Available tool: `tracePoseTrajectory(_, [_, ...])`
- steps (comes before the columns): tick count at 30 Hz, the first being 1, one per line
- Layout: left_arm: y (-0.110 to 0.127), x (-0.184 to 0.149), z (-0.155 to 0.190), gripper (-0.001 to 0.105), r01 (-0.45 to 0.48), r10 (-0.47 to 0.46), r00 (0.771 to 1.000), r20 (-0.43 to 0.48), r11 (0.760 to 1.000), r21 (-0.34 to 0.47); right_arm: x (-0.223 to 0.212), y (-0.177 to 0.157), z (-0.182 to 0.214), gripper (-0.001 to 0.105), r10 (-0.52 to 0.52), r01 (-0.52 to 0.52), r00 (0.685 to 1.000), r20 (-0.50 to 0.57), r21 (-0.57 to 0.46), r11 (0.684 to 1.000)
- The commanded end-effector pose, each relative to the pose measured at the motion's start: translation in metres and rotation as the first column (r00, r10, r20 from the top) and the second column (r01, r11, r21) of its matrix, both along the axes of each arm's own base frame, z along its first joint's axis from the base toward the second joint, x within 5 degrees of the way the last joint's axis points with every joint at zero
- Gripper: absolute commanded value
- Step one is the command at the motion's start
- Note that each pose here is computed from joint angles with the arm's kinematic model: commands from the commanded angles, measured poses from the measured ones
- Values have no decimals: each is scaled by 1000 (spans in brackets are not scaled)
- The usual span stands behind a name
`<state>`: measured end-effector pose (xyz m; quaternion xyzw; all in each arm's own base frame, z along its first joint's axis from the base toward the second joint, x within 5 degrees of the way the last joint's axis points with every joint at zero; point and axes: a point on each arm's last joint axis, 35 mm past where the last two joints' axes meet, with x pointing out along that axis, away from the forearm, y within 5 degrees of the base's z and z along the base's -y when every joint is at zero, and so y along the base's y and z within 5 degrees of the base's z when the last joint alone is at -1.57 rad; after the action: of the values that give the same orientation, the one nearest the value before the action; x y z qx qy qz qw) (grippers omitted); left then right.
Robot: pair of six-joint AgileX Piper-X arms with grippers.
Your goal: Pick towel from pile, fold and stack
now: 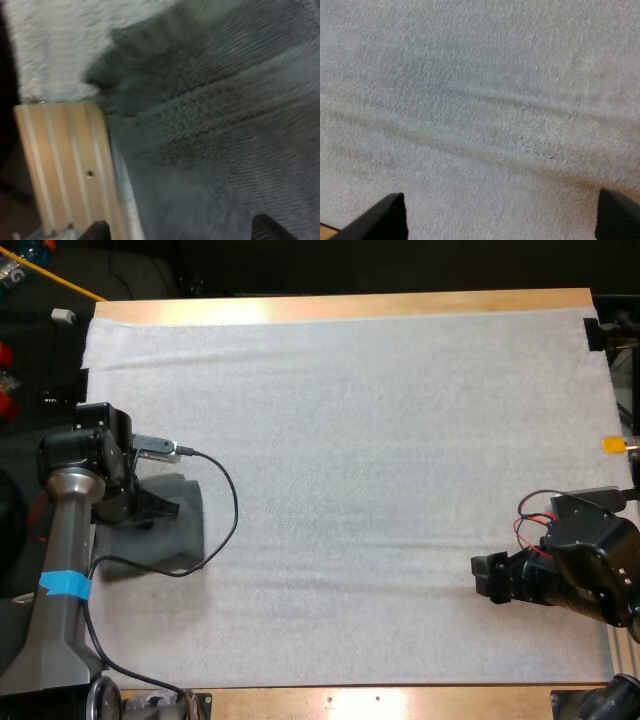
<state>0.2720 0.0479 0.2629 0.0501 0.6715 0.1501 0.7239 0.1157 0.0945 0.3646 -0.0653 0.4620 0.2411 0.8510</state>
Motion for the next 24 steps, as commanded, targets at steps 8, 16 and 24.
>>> tracePoseTrajectory(8, [-1, -1, 3, 56, -41, 42, 999, 11, 999, -34, -1, 0, 1, 74, 6, -6, 1000, 0, -2, 1000])
tracePoseTrajectory(16, [-4, -3, -13, 56, -54, 58, 998, 21, 988, -144, -1, 2, 2, 74, 46, -45, 999, -27, 47, 998])
tracePoseTrajectory(24, [5, -12, -49, 56, -127, 140, 989, 44, 965, -230, -1, 5, 4, 74, 89, -84, 995, -39, 107, 991])
